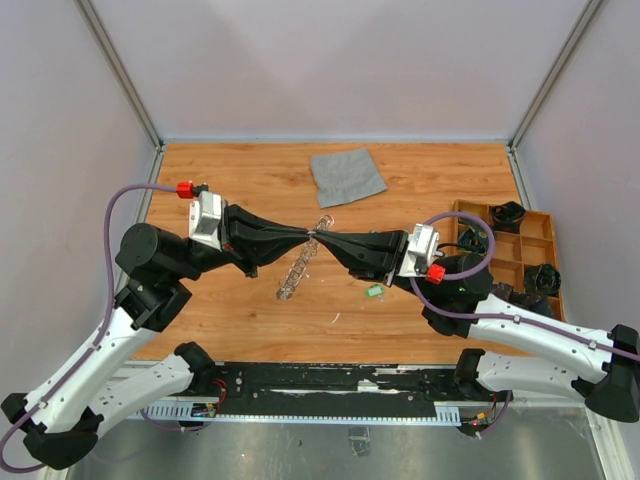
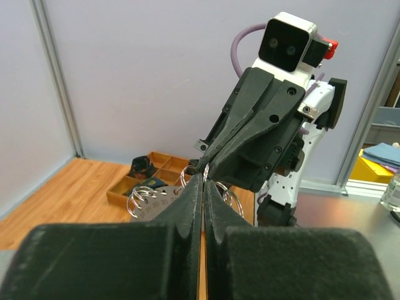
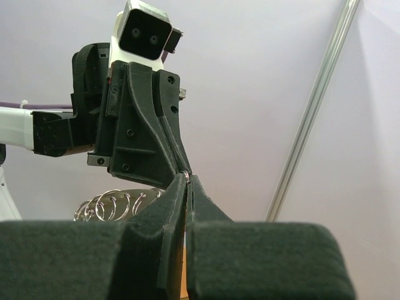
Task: Put the keys on the keyring
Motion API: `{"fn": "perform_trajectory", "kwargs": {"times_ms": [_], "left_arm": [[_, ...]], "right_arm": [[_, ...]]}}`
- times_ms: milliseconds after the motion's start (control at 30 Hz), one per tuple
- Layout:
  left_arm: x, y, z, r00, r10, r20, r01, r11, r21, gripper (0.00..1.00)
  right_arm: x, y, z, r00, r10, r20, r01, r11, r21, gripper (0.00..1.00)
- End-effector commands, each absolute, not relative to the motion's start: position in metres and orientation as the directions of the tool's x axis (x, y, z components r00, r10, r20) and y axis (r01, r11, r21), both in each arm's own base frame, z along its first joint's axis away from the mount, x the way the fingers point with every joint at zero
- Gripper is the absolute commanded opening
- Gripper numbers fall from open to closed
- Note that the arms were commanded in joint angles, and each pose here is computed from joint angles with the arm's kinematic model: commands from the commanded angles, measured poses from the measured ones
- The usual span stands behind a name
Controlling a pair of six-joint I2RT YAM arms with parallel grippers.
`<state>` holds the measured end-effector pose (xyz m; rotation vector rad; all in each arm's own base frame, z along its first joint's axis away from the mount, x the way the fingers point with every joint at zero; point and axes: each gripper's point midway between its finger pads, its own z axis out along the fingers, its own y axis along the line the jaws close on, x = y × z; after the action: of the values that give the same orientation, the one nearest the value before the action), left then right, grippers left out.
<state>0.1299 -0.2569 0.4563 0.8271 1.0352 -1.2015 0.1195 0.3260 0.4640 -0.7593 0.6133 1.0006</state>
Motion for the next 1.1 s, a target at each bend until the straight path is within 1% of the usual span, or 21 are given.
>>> {"fn": "perform_trajectory", "kwargs": {"times_ms": [0,133,233,367,500,600,800,967,1067], "left_arm": [[0.124,-0.257,0.453,0.057,-0.301,-0.952,0.984,0.178,0.003,0.01],[0.128,-0.255,0.449,0.069,-0.258,-0.964,0.978,0.208,0.014,0.00],[0.132,-0.252,0.446,0.072,-0.234,-0.970,0.970,0.242,0.014,0.01],[0.136,-0.250,0.442,0.071,-0.214,-0.974,0.963,0.269,0.011,0.01],[0.140,-0.250,0.437,0.071,-0.181,-0.981,0.959,0.283,0.017,0.01],[0.143,-0.250,0.433,0.077,-0.149,-0.986,0.956,0.293,0.030,0.01],[0.147,-0.254,0.417,0.070,-0.050,-0.996,0.959,0.280,0.053,0.00],[0.145,-0.257,0.404,0.053,0.014,-0.999,0.969,0.242,0.054,0.01],[0.142,-0.257,0.401,0.055,0.028,-0.998,0.973,0.224,0.060,0.00]], "right_arm": [[0.105,0.324,0.485,0.414,0.544,-0.730,-0.908,0.296,-0.295,0.01],[0.108,0.329,0.472,0.392,0.472,-0.790,-0.917,0.275,-0.290,0.02],[0.110,0.329,0.463,0.377,0.421,-0.825,-0.921,0.270,-0.282,0.07],[0.112,0.325,0.453,0.366,0.369,-0.854,-0.921,0.277,-0.275,0.18],[0.112,0.318,0.442,0.360,0.277,-0.891,-0.920,0.265,-0.289,0.26],[0.111,0.311,0.431,0.338,0.180,-0.924,-0.924,0.252,-0.289,0.30],[0.112,0.296,0.406,0.283,-0.036,-0.958,-0.932,0.223,-0.284,0.35],[0.112,0.290,0.393,0.253,-0.180,-0.951,-0.940,0.186,-0.285,0.36],[0.116,0.288,0.389,0.233,-0.241,-0.942,-0.940,0.191,-0.281,0.36]]}}
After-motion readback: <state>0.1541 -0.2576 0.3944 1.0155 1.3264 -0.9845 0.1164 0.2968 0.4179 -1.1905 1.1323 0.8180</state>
